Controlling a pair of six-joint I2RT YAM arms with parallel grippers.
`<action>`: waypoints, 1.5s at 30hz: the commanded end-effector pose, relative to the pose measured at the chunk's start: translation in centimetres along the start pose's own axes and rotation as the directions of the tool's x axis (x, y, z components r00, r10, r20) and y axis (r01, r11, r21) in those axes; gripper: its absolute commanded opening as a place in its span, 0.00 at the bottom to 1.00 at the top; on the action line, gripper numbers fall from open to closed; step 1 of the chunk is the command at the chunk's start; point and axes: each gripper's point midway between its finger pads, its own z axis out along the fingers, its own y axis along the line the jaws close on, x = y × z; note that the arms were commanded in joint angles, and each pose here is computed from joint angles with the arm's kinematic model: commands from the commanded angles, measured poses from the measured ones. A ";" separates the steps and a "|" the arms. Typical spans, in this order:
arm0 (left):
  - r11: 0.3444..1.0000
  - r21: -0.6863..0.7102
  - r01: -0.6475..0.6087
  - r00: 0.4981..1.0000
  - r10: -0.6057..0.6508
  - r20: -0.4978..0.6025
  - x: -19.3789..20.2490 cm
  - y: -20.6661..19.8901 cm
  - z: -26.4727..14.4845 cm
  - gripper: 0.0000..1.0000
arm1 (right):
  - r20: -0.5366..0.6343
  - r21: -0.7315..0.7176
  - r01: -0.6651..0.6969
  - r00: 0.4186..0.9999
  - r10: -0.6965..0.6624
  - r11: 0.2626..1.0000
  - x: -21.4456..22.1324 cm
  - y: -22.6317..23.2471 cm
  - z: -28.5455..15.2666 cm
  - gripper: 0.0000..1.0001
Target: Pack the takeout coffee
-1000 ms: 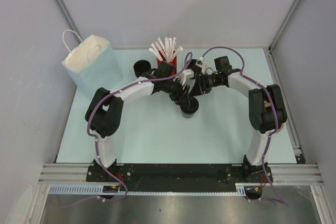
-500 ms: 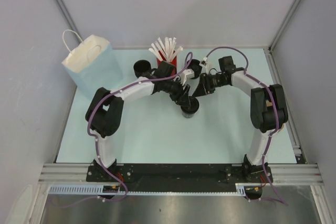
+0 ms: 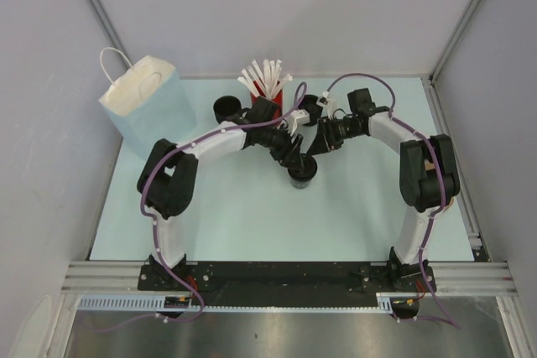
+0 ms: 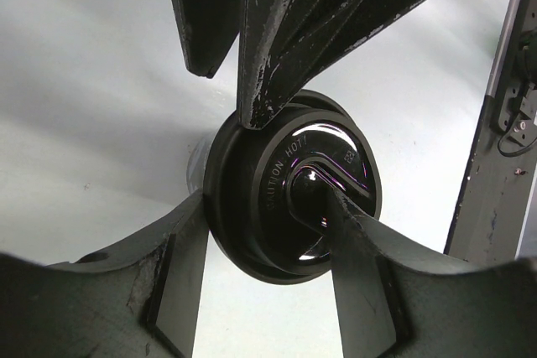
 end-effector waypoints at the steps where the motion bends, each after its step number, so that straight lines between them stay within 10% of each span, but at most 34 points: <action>1: 0.971 -0.239 -0.008 0.962 -0.058 -0.266 9.2 6.7 1.2 0.44 | -0.117 0.068 -0.038 0.992 0.046 0.997 3.1 -1.0 1.3 0.43; 45: 0.945 -0.320 -0.067 0.933 -0.055 -0.356 10.1 7.5 -1.0 0.46 | -0.277 0.244 0.100 0.961 -0.030 0.965 7.6 -2.5 1.8 0.45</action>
